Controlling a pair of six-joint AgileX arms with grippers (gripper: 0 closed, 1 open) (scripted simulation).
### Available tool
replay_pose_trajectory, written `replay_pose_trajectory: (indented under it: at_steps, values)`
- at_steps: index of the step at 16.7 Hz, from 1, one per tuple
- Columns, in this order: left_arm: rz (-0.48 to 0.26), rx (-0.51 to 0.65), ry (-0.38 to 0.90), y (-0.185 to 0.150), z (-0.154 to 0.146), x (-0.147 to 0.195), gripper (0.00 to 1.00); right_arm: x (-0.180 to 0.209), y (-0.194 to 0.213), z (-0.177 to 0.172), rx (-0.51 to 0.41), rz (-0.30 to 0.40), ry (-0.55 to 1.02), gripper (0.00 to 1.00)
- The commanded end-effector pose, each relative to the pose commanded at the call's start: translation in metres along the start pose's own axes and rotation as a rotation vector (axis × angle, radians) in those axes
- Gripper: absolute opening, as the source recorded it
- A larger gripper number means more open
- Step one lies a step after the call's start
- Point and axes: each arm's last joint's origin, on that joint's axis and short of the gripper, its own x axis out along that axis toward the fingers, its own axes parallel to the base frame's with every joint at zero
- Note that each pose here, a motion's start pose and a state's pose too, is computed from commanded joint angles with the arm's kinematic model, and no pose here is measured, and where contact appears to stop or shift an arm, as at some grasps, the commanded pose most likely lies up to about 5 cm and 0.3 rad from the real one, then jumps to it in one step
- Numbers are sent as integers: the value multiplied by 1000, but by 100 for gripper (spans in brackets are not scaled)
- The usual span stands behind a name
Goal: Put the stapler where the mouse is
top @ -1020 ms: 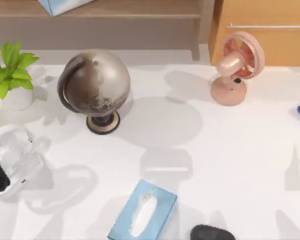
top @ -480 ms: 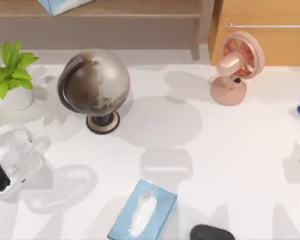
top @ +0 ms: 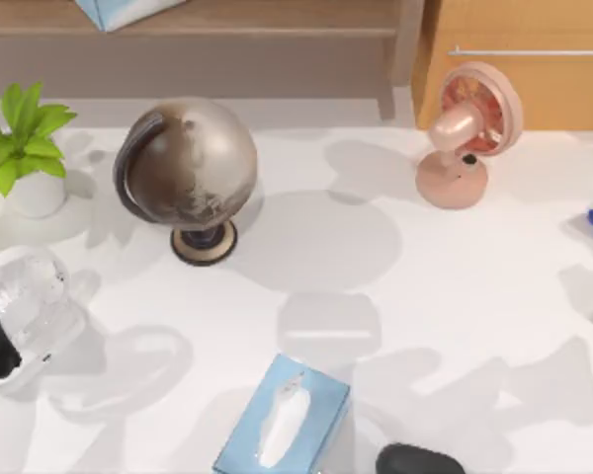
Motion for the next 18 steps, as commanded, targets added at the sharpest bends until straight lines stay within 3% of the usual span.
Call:
replay_pose_trajectory:
  at_steps: [5,10,14,18]
  values:
    - [0,0,0,0,0,0,100,72,-23,58,-198,183,342,100]
    - [0,0,0,0,0,0,100,151,-32,95,-362,339,496,100]
    - [0,0,0,0,0,0,100,187,-31,109,-436,392,515,100]
    - [0,0,0,0,0,0,100,191,-31,111,-445,397,515,100]
